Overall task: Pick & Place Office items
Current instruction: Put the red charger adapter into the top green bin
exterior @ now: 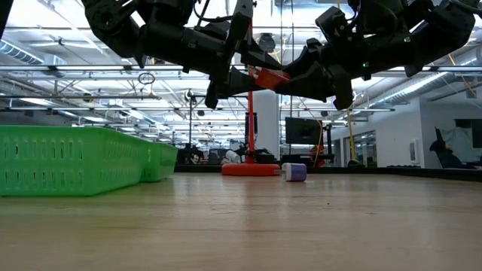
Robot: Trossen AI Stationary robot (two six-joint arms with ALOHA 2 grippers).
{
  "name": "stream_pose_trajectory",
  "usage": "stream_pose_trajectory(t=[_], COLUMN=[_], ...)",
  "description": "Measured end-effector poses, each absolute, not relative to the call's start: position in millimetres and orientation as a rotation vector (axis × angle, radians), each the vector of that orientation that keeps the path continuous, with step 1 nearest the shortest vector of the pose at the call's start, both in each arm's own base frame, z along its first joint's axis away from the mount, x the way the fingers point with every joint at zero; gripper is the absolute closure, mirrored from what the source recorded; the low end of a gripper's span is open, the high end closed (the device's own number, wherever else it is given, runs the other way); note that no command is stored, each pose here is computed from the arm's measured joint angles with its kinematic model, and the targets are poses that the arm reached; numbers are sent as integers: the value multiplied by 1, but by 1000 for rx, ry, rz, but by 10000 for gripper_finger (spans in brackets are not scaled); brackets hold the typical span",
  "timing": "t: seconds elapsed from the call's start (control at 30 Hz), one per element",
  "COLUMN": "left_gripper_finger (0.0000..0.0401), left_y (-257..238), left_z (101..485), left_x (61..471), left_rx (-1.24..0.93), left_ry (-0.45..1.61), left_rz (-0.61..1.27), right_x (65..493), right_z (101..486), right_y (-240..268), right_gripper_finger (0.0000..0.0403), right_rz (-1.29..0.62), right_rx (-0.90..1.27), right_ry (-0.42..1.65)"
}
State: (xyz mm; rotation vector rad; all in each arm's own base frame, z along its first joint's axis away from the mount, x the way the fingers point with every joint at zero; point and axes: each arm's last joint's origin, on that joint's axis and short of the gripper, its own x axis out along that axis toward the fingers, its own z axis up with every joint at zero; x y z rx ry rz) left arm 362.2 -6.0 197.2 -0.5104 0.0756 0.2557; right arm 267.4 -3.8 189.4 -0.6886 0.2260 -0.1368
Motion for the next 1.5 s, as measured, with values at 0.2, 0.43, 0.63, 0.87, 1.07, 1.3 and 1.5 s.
stream_pose_trajectory(t=[0.2, 0.43, 0.63, 0.87, 1.07, 1.3, 1.5], left_gripper_finger=[261, 269, 267, 279, 278, 279, 279], left_y=[-4, -2, -3, -12, -14, -10, -2], left_z=[197, 206, 225, 238, 238, 231, 218], left_x=[362, 357, 339, 322, 306, 282, 245], left_rx=[-516, -464, -359, -288, -271, -301, -385], left_ry=[72, 98, 187, 245, 344, 370, 352], left_rz=[267, 269, 338, 428, 530, 594, 629], right_x=[267, 268, 267, 267, 267, 267, 267], right_z=[189, 190, 188, 190, 191, 193, 193], right_y=[-4, -4, -5, -5, -5, -5, -5], right_gripper_finger=[180, 175, 169, 172, 176, 177, 179], right_rz=[-139, -155, -158, -167, -173, -181, -186], right_rx=[-703, -743, -725, -671, -652, -626, -618], right_ry=[228, 232, 243, 225, 214, 205, 203])
